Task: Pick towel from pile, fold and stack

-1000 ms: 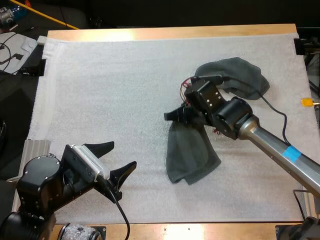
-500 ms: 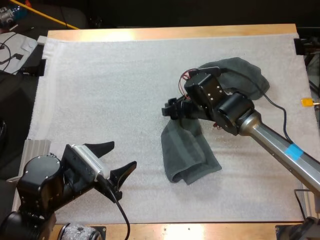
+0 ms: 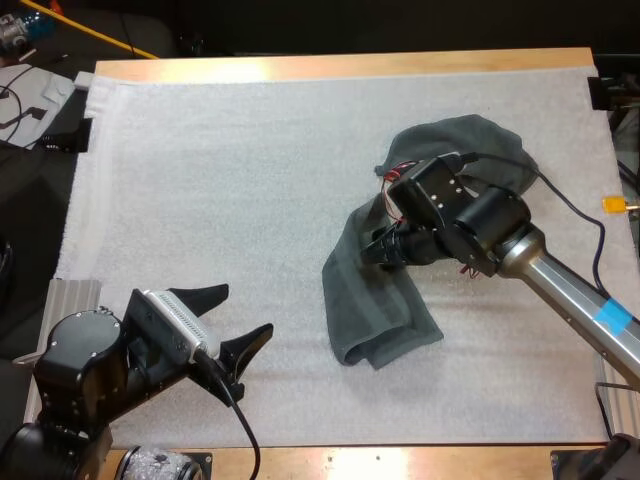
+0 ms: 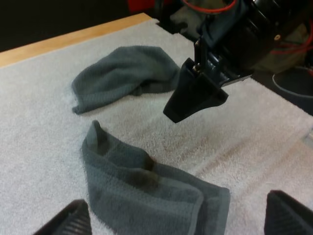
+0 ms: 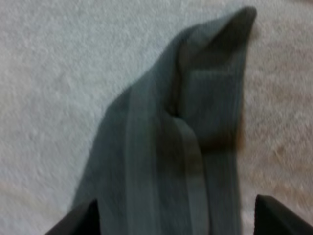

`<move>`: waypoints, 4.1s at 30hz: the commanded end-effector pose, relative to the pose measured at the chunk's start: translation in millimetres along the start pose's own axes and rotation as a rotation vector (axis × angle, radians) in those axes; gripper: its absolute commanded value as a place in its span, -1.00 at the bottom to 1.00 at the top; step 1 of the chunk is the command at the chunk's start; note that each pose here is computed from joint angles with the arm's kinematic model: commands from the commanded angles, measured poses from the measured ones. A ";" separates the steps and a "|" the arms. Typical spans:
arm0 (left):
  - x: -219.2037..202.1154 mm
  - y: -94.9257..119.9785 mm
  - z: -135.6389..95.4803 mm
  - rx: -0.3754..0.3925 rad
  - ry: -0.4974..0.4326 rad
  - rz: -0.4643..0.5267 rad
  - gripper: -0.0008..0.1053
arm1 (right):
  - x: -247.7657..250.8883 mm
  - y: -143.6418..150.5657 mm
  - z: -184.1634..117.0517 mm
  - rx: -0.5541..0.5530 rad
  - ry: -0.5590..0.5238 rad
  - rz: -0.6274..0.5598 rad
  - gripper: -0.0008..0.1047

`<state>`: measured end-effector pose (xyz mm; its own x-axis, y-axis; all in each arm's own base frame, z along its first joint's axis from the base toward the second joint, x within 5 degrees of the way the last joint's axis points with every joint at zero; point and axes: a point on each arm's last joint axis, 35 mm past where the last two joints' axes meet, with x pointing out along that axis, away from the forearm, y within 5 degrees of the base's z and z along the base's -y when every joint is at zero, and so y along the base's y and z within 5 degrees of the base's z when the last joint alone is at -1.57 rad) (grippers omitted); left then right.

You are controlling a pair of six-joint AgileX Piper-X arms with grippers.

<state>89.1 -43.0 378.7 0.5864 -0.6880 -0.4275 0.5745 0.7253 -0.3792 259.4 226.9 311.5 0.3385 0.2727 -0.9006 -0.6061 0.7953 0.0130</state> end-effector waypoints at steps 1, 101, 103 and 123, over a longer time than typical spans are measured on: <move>-1.0 -1.6 1.2 0.005 -0.001 -0.011 0.32 | 4.4 -1.0 -14.3 -0.009 0.092 -0.011 0.18; -4.0 0.2 -22.6 -0.105 0.191 0.016 0.33 | -3.8 58.3 59.9 0.055 -0.426 0.378 0.31; -4.2 0.4 -22.9 -0.106 0.192 0.018 0.33 | -4.6 57.7 53.7 0.034 -0.379 0.352 0.28; -3.7 0.9 -23.4 -0.099 0.193 0.025 0.32 | 36.0 38.2 0.5 0.044 0.006 0.188 0.08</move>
<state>75.5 -39.1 359.3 0.4766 -0.6531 -0.5884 0.4944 0.7526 -0.4349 252.1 267.6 266.5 0.2055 0.3994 -0.8935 -0.6110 0.7655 0.2017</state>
